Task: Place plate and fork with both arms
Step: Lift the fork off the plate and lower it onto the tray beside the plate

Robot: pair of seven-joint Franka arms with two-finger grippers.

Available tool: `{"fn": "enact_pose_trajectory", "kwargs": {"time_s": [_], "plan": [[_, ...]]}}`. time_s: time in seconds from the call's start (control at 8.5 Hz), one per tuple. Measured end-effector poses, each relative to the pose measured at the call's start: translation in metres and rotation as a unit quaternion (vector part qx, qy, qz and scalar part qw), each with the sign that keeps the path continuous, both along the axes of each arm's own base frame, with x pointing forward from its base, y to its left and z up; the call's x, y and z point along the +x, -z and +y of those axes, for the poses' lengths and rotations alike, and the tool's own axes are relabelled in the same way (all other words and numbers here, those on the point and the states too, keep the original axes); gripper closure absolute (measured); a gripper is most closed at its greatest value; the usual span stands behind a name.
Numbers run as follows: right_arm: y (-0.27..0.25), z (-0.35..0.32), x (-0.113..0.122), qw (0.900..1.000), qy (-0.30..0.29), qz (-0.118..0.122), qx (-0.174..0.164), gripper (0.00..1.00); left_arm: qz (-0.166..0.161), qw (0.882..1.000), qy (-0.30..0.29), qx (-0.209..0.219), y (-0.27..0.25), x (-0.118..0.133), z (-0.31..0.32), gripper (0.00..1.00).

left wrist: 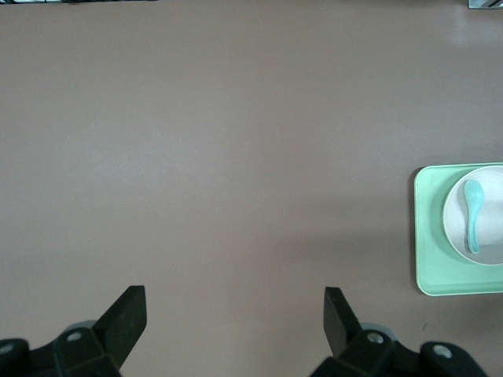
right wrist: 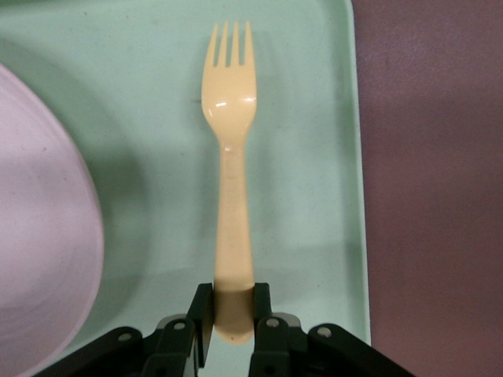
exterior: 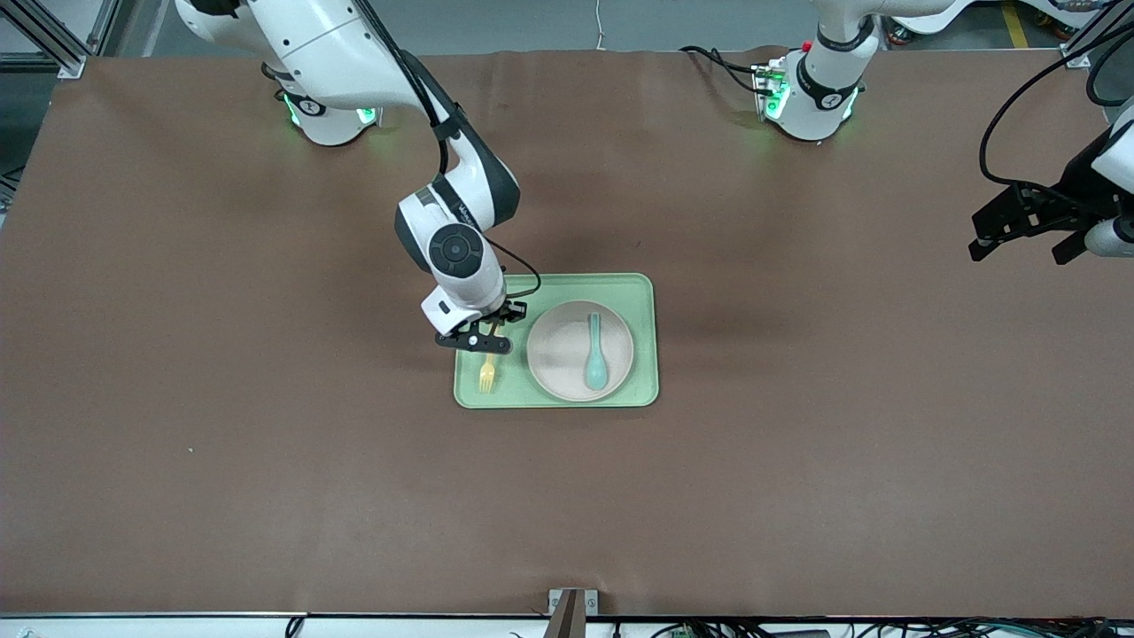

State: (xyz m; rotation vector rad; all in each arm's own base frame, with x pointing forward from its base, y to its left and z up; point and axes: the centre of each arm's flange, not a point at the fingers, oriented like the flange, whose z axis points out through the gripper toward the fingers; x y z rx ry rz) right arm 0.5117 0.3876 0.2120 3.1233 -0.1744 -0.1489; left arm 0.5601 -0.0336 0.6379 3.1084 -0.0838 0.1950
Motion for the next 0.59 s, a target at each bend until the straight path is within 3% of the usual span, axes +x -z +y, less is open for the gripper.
{"fn": "enact_pose_trajectory", "kwargs": {"time_s": [0.35,0.47,0.59], "plan": [[0.001,0.000,-0.003,1.000,-0.009,0.010,-0.004,0.20,0.000,1.000,0.000,0.000,0.000,0.000,0.000,0.00],[-0.006,-0.005,0.000,1.000,-0.012,0.020,-0.010,0.19,0.000,1.000,0.000,0.000,0.000,0.000,0.000,0.00],[-0.046,-0.019,0.017,1.000,-0.007,0.015,-0.003,0.18,0.001,1.000,0.000,0.000,0.001,0.000,0.000,0.00]]}}
